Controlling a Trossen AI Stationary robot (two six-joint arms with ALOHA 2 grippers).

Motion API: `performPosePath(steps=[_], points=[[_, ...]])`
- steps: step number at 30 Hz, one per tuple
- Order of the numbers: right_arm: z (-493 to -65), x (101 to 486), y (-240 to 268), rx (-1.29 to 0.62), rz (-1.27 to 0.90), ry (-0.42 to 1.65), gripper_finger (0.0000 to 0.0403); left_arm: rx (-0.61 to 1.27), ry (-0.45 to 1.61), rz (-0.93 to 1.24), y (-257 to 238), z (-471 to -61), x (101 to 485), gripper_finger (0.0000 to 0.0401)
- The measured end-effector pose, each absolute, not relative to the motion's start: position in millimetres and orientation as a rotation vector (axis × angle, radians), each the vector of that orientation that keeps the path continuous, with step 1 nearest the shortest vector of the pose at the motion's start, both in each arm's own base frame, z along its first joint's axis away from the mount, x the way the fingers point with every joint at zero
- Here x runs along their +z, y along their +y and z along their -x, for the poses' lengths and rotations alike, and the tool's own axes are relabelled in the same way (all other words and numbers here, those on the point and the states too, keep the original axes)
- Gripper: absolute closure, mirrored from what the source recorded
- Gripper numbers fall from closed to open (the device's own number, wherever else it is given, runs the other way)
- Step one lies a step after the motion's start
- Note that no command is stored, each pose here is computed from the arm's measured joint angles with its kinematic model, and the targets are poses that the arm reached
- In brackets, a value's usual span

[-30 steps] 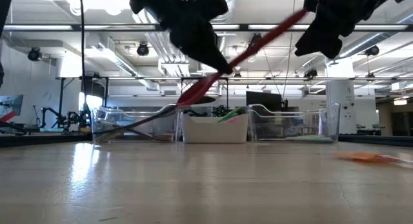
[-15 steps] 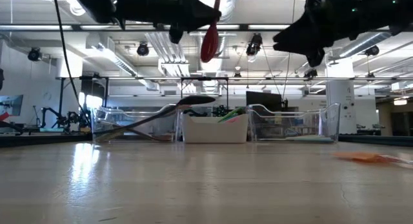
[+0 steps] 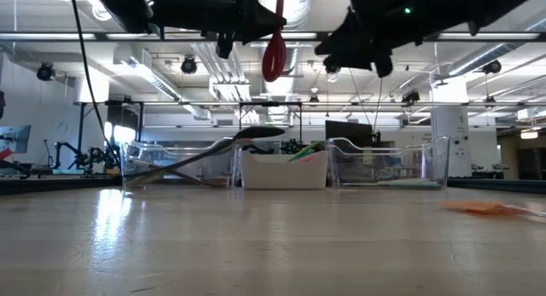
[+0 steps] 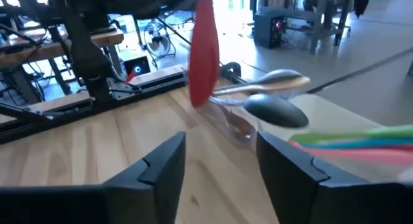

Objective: Pick & Place Kitchen Items
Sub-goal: Put the red cooking spoon into the left transparent bin

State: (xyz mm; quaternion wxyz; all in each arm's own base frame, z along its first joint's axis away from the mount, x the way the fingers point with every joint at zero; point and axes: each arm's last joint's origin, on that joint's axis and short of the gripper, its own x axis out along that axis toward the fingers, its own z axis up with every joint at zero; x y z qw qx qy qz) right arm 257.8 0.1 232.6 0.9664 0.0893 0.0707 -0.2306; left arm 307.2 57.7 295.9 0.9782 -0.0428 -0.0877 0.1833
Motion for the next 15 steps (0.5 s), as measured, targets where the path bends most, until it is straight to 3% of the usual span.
performPosePath(steps=[8,15], points=[[-297.5,246.2,1.1,-0.496,-0.156,0.139,0.0155,0.370,-0.162,0.086,57.7,-307.6,294.3,0.0356],[-329.0,248.5,-2.5,-0.580,-0.142,0.137,0.0129,0.365,-0.162,0.087,57.6,-307.7,294.5,0.0356]])
